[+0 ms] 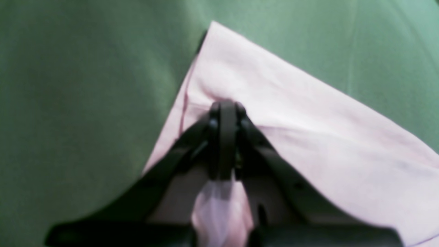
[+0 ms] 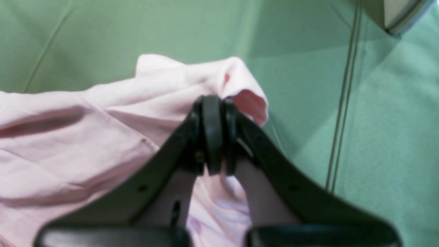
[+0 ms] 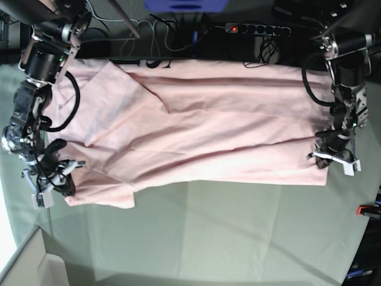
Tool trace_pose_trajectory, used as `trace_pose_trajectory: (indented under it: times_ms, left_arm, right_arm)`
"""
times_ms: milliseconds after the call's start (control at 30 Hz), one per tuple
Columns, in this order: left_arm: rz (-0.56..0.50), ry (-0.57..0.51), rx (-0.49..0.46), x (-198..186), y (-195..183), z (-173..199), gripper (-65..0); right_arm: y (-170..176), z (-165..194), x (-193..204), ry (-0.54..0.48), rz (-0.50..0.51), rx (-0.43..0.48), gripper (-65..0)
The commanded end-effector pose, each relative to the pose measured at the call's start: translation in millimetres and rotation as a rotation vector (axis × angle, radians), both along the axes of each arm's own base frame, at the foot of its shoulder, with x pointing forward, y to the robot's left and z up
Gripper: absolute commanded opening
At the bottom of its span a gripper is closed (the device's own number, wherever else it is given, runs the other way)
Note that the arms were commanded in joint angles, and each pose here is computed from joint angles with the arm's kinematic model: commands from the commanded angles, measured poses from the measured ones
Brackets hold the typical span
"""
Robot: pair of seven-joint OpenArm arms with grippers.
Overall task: Layout the t-shirt on the table in an organized manner, then fold the t-shirt properly
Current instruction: 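Pull the shirt edges taut with both grippers and adjust holds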
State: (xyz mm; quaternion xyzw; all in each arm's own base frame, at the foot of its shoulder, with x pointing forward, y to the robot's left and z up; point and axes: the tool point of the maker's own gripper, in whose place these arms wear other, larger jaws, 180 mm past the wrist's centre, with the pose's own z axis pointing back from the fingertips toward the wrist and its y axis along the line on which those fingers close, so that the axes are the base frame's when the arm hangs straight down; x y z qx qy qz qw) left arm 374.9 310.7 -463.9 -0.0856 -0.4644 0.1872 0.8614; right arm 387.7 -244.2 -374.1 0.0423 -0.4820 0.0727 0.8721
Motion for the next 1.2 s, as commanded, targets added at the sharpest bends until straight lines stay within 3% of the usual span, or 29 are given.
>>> trace_pose_trajectory:
  times_ms: [0,133,233,400,467,633,733,867,1167]
  left_arm:
    - [0.008,-0.047,0.016,12,10,17,-64.8]
    - [-0.019,-0.123,0.056,28,11,48,-64.8]
    - [-0.060,-0.116,0.077,32,6,62,-64.8]
    - [-0.022,-0.143,0.081,32,18,76,-63.6]
    - [-0.020,-0.142,0.081,31,19,76,-57.1]
    - [-0.022,-0.125,0.080,23,17,67,-27.9]
    - [-0.018,-0.099,0.067,18,16,56,-20.5]
    - [-0.001,-0.049,0.031,10,15,35,-22.7]
    - [0.039,-0.065,0.008,10,17,26,-34.4]
  right_arm:
    - [-4,23,13,-0.075,-0.001,0.004,-65.0]
    - [-4,22,13,-0.072,-0.001,0.003,-65.0]
    - [-4,22,13,-0.072,-0.001,0.003,-65.0]
    - [-4,22,12,-0.071,-0.001,0.003,-65.0]
    - [-4,22,12,-0.071,-0.001,0.003,-65.0]
    - [-4,22,12,-0.071,-0.001,0.003,-65.0]
    - [-4,22,12,-0.071,-0.001,0.003,-65.0]
    - [-3,22,12,-0.071,-0.001,0.005,-65.0]
    - [-4,22,13,-0.074,-0.001,0.004,-65.0]
